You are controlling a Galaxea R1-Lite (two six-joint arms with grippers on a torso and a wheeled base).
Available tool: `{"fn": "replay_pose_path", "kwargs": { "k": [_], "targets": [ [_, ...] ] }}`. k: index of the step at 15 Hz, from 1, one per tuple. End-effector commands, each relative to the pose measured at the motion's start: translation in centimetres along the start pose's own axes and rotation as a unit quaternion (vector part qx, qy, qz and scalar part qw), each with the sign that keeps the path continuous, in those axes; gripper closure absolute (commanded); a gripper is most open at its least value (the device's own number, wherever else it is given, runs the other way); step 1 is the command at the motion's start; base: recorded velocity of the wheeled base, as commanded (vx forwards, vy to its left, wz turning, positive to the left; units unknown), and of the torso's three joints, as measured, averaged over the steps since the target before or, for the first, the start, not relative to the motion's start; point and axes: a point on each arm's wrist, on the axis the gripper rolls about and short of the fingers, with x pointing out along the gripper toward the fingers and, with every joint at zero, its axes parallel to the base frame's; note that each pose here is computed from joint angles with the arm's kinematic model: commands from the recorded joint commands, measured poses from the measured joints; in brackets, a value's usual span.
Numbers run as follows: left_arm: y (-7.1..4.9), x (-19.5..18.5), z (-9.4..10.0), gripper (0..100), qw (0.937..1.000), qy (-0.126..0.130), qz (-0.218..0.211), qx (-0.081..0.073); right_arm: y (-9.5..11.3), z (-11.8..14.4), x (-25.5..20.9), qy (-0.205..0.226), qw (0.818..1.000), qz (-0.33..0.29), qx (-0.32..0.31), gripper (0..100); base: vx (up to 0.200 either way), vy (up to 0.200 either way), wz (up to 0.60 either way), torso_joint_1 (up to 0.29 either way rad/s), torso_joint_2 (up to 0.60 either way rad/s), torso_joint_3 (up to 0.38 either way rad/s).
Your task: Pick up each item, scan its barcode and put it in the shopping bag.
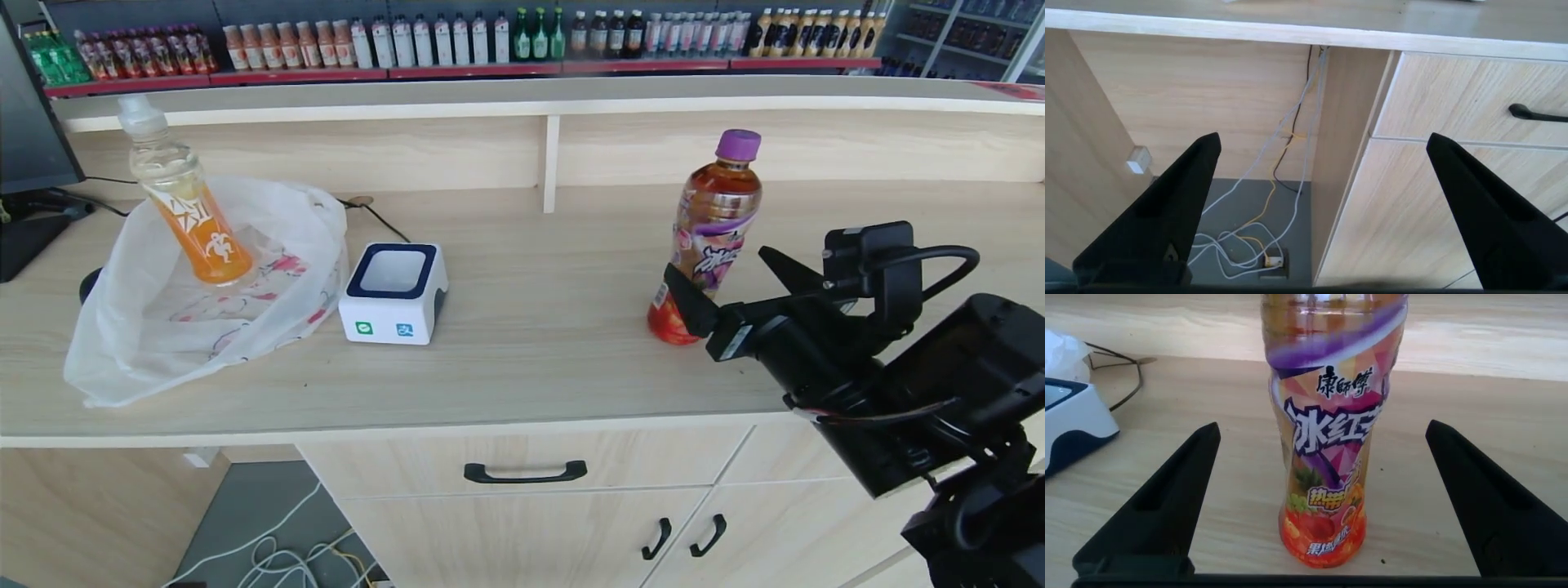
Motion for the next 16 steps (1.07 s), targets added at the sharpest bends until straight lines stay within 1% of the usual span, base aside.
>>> {"fn": "replay_pose_path", "kwargs": {
  "k": [1,5,9,12,16],
  "targets": [
    [0.0,0.0,0.0,0,1.0000,-0.001,0.001,0.000,-0.2,-0.5,0.9,0.000,1.000,-0.007,-0.003,0,0.000,0.000,0.00,0.000,0.00,0.000],
    [0.0,0.0,0.0,0,1.0000,-0.001,0.001,0.000,-0.1,-1.2,2.1,0.003,1.000,-0.012,-0.005,0,0.000,0.000,0.00,0.000,0.00,0.000],
    [0.0,0.0,0.0,0,1.0000,-0.001,0.001,0.000,-1.3,-1.7,3.4,0.000,0.999,-0.033,-0.012,0,0.000,0.000,0.00,0.000,0.00,0.000],
    [0.0,0.0,0.0,0,1.0000,-0.001,0.000,0.000,-1.2,-2.6,4.3,0.002,0.999,-0.035,-0.009,0,0.000,0.000,0.00,0.000,0.00,0.000],
    [0.0,0.0,0.0,0,1.0000,0.000,0.001,0.000,-1.0,-2.2,5.4,0.000,0.999,-0.034,-0.008,0,0.000,0.000,0.00,0.000,0.00,0.000]
  ]
}}
